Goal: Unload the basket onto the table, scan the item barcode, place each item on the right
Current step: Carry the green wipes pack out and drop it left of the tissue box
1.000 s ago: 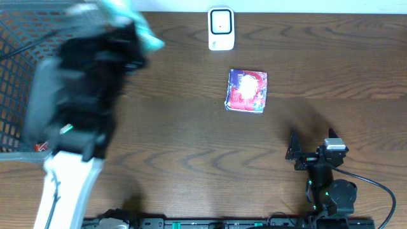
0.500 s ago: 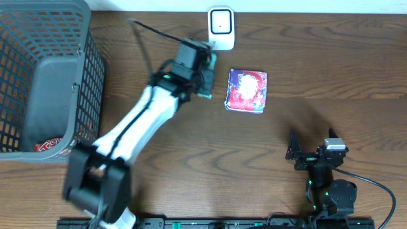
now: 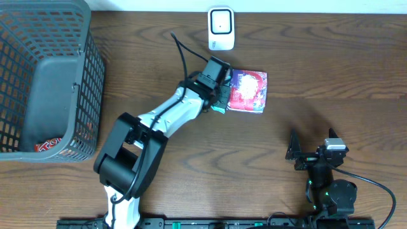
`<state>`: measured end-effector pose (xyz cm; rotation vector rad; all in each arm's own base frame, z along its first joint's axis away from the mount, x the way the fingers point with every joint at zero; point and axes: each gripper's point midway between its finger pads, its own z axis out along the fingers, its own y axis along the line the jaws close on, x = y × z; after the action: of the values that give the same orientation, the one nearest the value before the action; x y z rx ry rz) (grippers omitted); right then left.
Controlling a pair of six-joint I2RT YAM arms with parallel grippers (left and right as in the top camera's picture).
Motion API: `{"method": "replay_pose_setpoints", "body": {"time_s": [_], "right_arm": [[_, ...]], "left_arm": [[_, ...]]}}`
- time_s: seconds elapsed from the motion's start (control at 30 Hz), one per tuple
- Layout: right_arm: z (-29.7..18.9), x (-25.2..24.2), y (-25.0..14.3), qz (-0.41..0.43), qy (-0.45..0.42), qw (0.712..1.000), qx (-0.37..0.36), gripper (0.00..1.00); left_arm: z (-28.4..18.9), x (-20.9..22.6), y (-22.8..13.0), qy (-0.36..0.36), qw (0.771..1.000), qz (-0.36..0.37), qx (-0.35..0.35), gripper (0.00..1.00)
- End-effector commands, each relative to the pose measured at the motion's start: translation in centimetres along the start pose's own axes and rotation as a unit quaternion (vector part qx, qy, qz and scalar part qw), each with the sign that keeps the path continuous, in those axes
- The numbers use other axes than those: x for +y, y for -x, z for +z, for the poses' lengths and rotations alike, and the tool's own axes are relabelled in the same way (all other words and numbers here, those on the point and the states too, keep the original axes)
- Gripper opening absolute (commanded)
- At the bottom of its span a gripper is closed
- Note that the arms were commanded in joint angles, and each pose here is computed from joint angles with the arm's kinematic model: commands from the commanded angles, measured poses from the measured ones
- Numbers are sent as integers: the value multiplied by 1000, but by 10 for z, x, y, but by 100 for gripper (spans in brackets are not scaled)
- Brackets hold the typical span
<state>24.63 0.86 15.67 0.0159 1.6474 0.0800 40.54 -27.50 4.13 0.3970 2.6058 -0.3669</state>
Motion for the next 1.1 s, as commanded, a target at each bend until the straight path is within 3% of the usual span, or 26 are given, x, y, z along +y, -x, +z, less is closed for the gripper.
{"method": "replay_pose_setpoints", "body": {"time_s": [0.0,0.3,0.53,0.57,0.7,0.8,0.87,0.97,1.07], "right_arm": [[0,-2,0,5,-4,1000,0,99],[0,-2,0,5,-4,1000,0,99],[0,-2,0,5,-4,1000,0,99],[0,-2,0,5,-4,1000,0,99],[0,-2,0,5,-4,1000,0,99],[0,-2,0,5,-4,1000,0,99],[0,-2,0,5,-4,1000,0,99],[0,-2,0,5,-4,1000,0,99],[0,-2,0,5,-4,1000,0,99]], "left_arm": [[0,-33,-4,-30,1000,1,0,8],[-7,-87,-2,-85,995,43,-27,8],[-22,-44,33,2,996,18,-90,8],[-23,-41,34,3,996,14,-91,13],[-22,-34,36,2,995,-51,-90,13],[-22,-34,37,-6,990,-109,-92,25],[-22,-37,36,-12,990,-107,-88,29],[-21,-43,31,-27,991,-105,-75,43],[-23,-50,29,-46,991,-103,-67,43]]}}
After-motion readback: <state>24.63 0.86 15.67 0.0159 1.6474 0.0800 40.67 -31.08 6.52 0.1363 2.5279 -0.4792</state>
